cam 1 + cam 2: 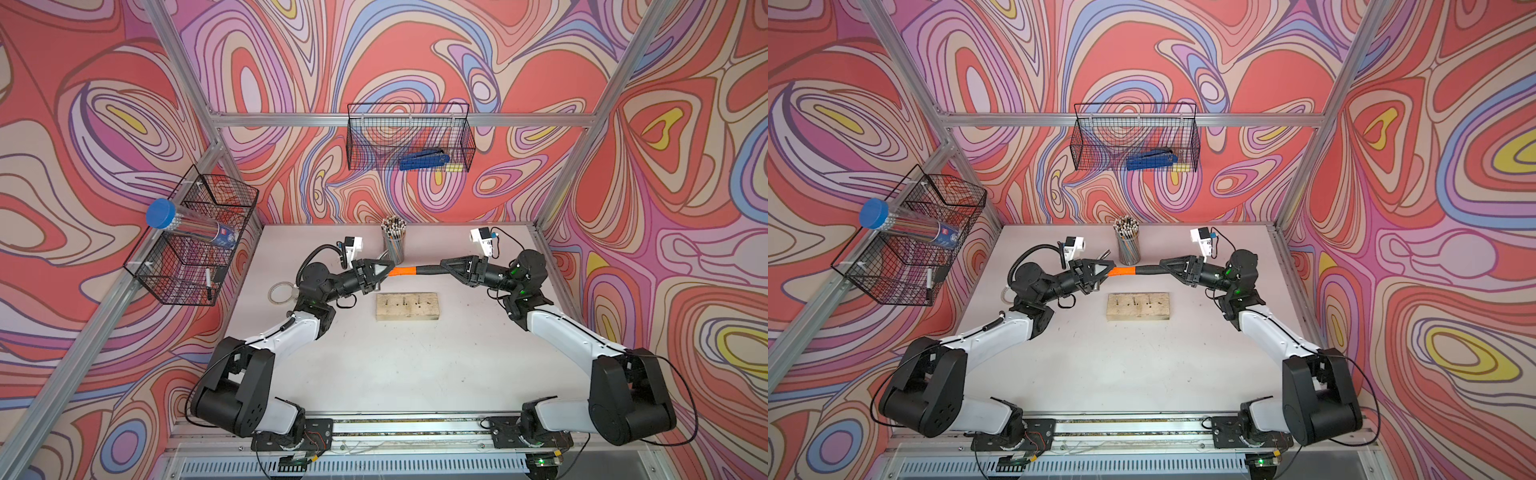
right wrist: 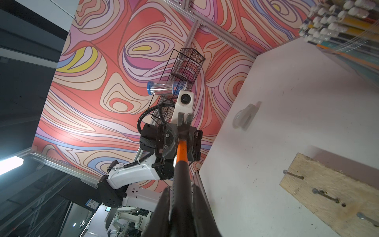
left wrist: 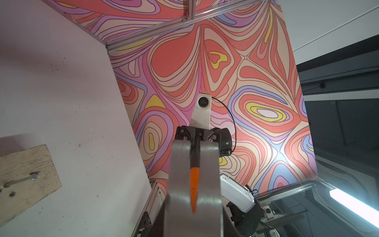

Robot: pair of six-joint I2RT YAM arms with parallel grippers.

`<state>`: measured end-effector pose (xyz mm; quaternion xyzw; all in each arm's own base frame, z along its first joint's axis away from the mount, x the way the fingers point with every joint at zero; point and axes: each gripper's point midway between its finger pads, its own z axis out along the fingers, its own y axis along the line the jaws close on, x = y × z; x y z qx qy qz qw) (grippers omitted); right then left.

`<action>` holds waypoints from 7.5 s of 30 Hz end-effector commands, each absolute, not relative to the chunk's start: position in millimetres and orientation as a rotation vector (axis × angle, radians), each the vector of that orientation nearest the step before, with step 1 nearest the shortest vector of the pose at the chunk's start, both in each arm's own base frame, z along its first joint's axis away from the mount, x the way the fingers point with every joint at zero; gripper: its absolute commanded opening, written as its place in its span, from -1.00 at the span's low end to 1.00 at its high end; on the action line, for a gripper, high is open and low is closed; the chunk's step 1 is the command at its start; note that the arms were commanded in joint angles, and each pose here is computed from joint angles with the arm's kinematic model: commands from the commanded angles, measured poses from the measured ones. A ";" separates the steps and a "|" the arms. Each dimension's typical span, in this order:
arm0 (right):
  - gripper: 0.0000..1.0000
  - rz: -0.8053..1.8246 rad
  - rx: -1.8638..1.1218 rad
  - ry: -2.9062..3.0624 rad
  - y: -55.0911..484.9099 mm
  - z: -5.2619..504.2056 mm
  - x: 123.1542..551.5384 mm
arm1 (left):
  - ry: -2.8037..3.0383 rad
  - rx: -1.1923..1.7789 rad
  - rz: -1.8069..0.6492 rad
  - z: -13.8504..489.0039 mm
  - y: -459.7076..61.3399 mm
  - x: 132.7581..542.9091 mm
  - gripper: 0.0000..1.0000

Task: Use a claw hammer to pull out a nail
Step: Pick up the hammer at the center of the board, then adjust the mounting plate at the center of the board, then remove the nail from the mounting plate.

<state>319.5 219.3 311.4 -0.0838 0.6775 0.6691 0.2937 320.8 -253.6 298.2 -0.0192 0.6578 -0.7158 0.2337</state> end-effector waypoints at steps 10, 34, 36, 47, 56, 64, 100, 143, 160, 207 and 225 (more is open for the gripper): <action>-1.00 1.443 -0.238 1.924 208.4 320.9 319.4 | 1.860 -0.064 -1.713 295.8 -229.3 321.1 0.27; -1.00 0.741 -0.139 2.373 140.3 314.5 306.3 | 2.516 -0.101 -0.671 148.6 -168.3 298.5 0.15; -1.00 0.736 -0.137 2.390 139.7 311.3 305.4 | 2.531 -0.111 -0.660 140.6 -170.6 303.7 0.14; -1.00 0.785 -0.116 2.395 144.8 298.3 307.8 | 2.579 -0.137 -0.547 105.9 -181.4 350.9 0.13; -1.00 0.803 -0.114 2.395 146.9 289.3 307.1 | 2.621 -0.113 -0.453 83.4 -192.6 394.3 0.13; -1.00 0.816 -0.117 2.390 148.8 287.2 309.5 | 2.690 -0.071 -0.423 63.5 -198.4 401.8 0.10; -1.00 0.761 -0.152 2.486 155.9 271.3 316.7 | 2.714 -0.030 -0.906 52.4 -244.5 317.5 -0.25; -1.00 0.555 -0.357 2.709 178.4 254.0 312.6 | 2.711 0.328 -0.422 51.7 -250.6 338.6 -0.02; -1.00 0.465 -0.410 2.795 193.5 242.3 326.5 | 2.736 0.429 -0.262 31.1 -244.8 321.9 -0.04; -1.00 0.303 -0.442 2.748 217.4 234.5 371.1 | 2.742 0.437 -0.262 19.7 -248.8 311.7 -0.05; -1.00 0.341 -0.432 2.568 224.9 237.9 372.3 | 2.738 0.436 -0.266 20.9 -250.1 310.9 -0.05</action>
